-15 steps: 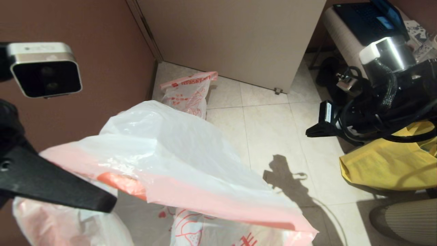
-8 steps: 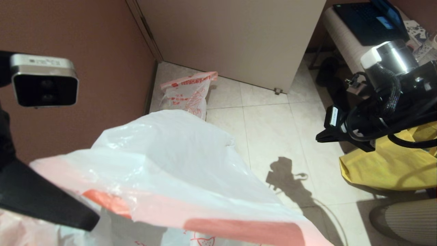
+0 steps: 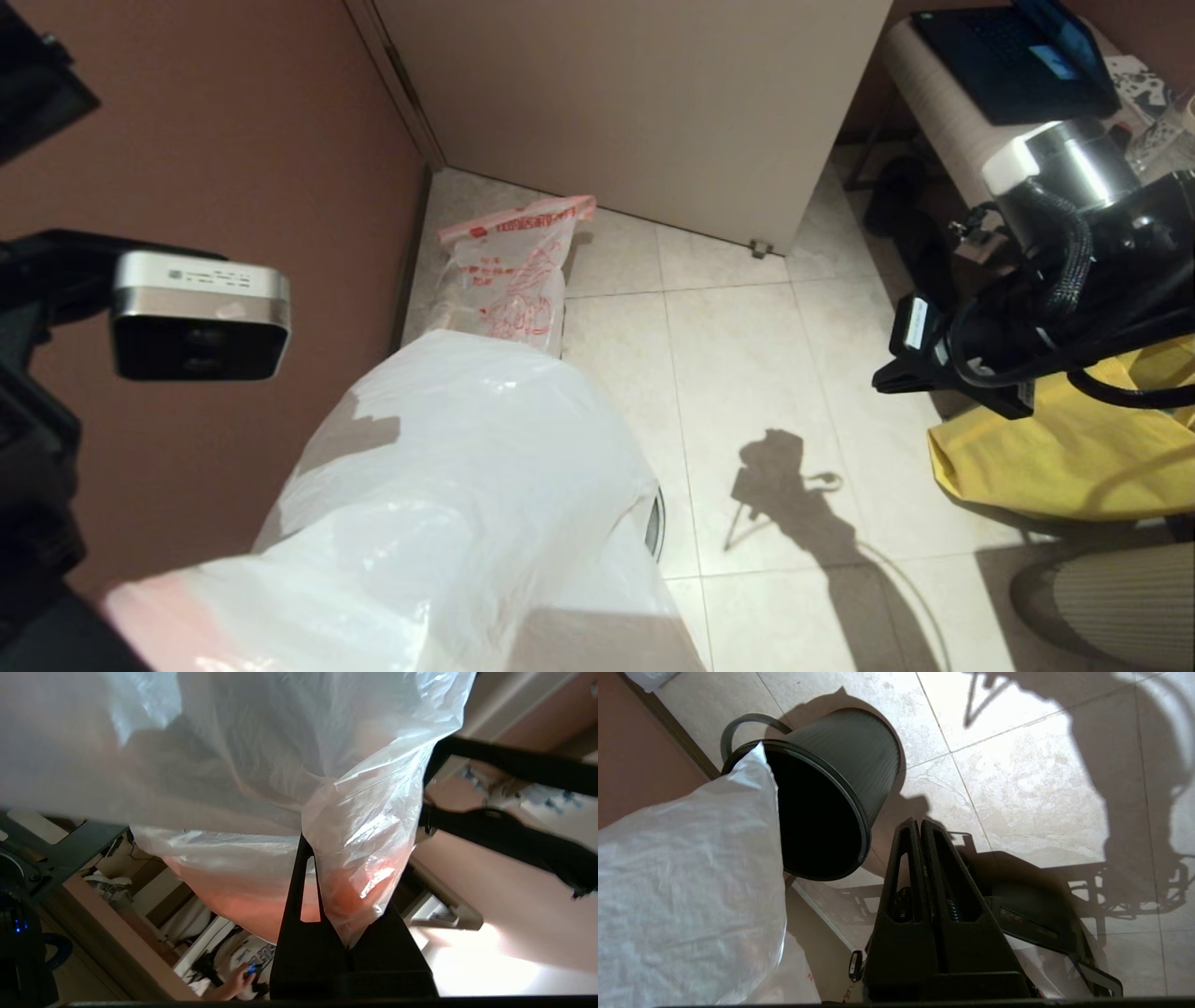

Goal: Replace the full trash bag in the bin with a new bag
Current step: Put the new garbage bag on the trash can

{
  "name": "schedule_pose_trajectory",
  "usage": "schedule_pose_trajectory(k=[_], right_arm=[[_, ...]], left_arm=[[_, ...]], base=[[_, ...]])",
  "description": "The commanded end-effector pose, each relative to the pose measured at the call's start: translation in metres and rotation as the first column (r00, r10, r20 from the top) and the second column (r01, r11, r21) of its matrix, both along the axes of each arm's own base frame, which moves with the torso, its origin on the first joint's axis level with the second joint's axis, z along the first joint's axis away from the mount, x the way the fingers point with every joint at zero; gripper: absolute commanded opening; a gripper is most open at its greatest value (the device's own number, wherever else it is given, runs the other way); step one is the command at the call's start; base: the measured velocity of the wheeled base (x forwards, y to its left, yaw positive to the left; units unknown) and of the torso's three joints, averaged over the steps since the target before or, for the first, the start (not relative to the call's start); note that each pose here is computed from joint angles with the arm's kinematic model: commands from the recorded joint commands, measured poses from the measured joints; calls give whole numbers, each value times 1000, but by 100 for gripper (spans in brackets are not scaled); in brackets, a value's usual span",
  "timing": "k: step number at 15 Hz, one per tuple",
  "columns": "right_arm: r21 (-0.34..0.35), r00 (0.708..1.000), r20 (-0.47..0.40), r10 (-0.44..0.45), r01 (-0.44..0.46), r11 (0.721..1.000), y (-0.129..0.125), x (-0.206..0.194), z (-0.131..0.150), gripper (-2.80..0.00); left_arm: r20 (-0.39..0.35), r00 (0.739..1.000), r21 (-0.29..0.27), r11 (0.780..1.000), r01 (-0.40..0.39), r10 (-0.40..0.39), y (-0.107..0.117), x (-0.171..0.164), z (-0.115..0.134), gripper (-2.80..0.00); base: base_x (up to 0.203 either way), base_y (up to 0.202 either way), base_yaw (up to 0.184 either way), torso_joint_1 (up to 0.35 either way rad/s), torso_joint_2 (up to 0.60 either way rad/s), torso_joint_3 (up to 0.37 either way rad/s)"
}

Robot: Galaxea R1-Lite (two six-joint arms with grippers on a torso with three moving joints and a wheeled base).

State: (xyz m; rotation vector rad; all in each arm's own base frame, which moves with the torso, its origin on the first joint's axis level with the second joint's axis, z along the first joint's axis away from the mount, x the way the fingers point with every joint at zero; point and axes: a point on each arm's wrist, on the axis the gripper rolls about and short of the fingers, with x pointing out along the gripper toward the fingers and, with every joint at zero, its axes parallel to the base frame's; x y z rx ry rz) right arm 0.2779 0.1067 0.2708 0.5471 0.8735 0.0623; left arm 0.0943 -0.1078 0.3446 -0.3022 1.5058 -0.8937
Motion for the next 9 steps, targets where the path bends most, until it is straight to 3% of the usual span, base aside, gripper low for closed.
schedule_pose_trajectory(k=[1,2,4,6,9], right_arm=[[-8,999,-32,3,-3,1000,5,9,-10,-280],[-7,999,-31,9,-9,1000,8,12,-12,-280],[32,999,50,18,-20,999,14,27,-12,-280],[128,985,152,81,-101,987,21,47,-12,-280],[222,952,251,178,-236,946,36,80,-23,-280]], left_arm=[[-31,999,20,999,33,-32,5,-8,-2,-280],[-34,999,25,999,41,-40,5,-9,-4,-280],[-61,997,56,997,44,-41,3,-7,-13,-280],[-76,996,76,995,58,-52,-4,1,-30,-280],[10,999,9,999,47,-47,-15,18,-42,-280]], base=[[0,0,0,0,0,0],[0,0,0,0,0,0],[0,0,0,0,0,0],[0,0,0,0,0,0],[0,0,0,0,0,0]])
